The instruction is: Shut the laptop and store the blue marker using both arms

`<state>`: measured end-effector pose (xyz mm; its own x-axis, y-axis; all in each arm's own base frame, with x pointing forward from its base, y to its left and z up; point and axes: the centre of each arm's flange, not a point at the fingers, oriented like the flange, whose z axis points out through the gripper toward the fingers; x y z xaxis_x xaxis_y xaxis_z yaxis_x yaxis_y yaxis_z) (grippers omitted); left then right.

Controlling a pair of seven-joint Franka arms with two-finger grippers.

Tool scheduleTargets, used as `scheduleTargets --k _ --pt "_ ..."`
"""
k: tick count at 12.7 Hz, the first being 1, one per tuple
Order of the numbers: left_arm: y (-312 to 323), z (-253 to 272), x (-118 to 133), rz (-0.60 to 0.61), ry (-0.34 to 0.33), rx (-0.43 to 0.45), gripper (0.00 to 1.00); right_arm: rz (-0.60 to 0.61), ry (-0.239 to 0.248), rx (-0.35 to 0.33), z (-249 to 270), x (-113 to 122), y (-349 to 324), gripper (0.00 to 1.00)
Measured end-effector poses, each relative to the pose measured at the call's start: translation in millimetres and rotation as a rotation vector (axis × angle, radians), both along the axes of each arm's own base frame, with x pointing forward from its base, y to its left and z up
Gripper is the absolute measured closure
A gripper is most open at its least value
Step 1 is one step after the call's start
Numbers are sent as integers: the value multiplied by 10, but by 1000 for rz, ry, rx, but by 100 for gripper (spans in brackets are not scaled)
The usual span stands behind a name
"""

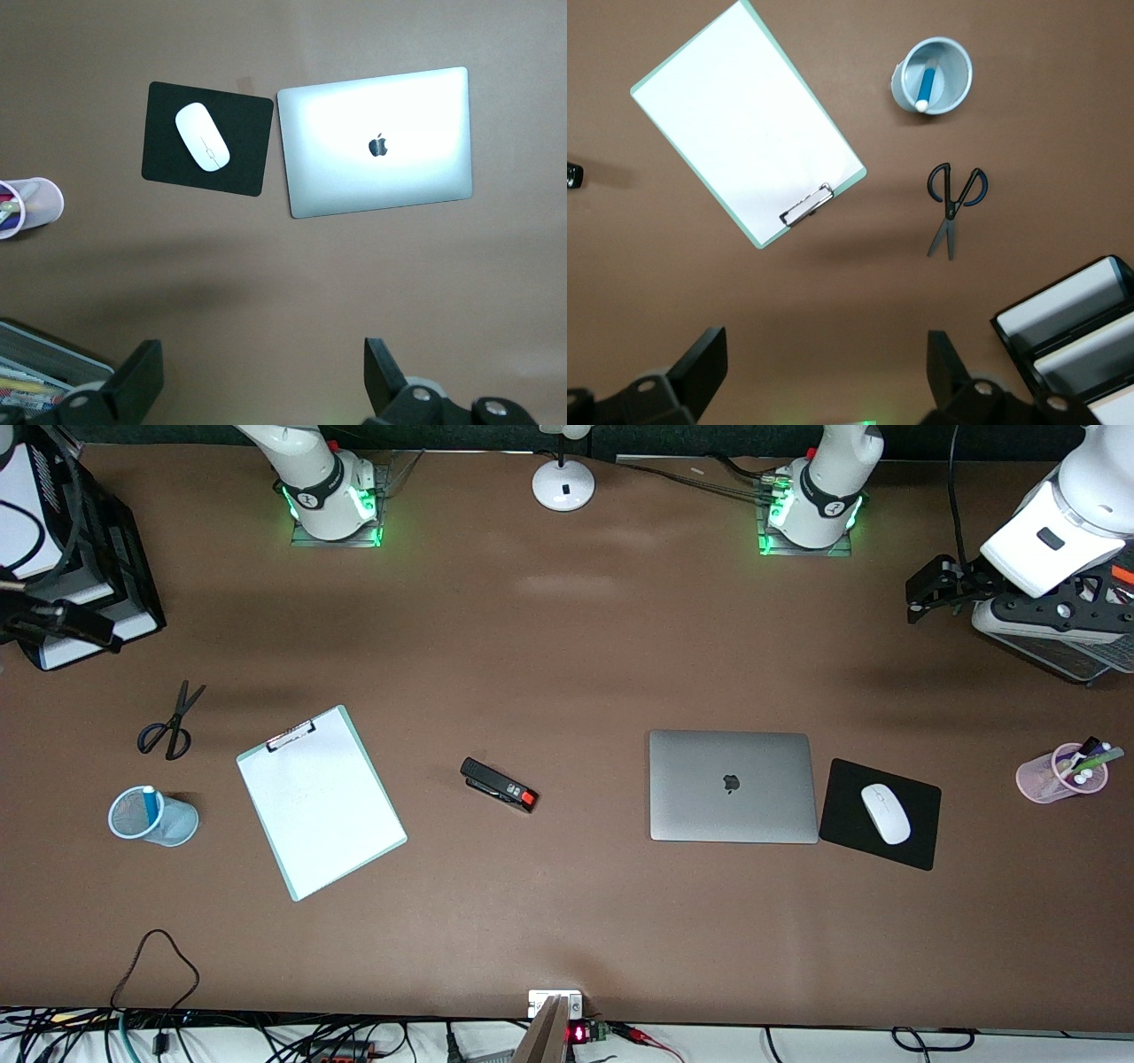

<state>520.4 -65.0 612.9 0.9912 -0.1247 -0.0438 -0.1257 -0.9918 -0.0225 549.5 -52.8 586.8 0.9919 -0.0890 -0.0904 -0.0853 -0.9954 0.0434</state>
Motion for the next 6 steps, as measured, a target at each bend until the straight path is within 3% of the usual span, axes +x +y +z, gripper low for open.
scheduleTargets --k 6 --pt "-1 76 -35 -23 -16 -1 0 32 -19 4 142 -131 49 0"
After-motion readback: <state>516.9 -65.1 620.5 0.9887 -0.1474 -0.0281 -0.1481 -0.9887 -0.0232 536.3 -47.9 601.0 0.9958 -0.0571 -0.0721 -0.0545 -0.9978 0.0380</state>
